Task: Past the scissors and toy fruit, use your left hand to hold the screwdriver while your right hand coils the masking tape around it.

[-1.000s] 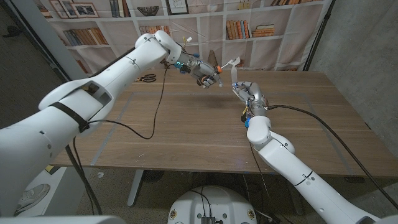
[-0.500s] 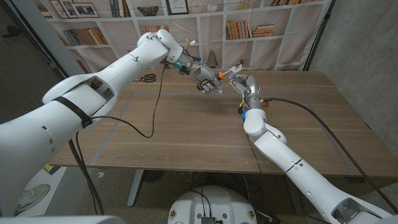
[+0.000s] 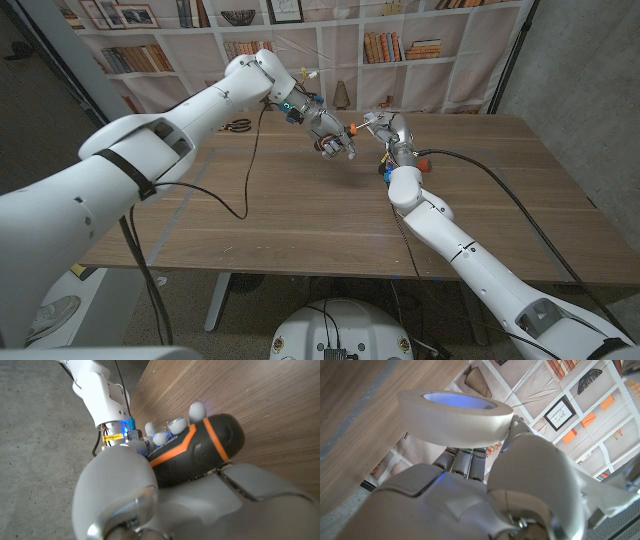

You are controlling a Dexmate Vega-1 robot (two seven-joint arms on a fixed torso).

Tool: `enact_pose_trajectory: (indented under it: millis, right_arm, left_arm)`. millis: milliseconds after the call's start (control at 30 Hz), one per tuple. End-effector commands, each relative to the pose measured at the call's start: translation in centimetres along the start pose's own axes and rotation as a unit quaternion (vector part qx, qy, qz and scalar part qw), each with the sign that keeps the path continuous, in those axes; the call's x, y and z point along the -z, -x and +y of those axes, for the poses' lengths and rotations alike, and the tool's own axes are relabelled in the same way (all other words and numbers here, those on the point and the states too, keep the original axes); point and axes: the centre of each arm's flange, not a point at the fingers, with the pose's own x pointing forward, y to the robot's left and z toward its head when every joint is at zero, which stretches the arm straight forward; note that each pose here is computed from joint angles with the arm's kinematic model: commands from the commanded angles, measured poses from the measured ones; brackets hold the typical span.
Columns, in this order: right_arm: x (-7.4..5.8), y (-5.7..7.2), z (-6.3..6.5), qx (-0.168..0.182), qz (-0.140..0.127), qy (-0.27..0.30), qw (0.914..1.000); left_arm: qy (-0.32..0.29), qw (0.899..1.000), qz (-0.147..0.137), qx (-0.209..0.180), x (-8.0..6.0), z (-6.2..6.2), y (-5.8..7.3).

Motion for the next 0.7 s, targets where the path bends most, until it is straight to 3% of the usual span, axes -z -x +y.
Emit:
enact_pose_trajectory:
  millis: [33, 367, 700]
  right_arm:
    - [-0.3, -1.6, -1.6, 0.011, -0.01, 0.004, 0.9999]
    - [-0.3, -1.3, -3.4, 0.029, -0.018, -0.021, 0.9992]
    - [-1.7, -0.8, -4.6, 0.026, -0.056, -0.066, 0.9959]
  left_arm:
    - [-0.013, 0.999, 0.039, 0.021, 0.6, -0.2, 0.0]
    - [-0.039, 0.994, 0.096, 0.022, 0.7, -0.1, -0.6]
    - [-0.033, 0.989, 0.136, -0.051, 1.0, 0.4, -1.2]
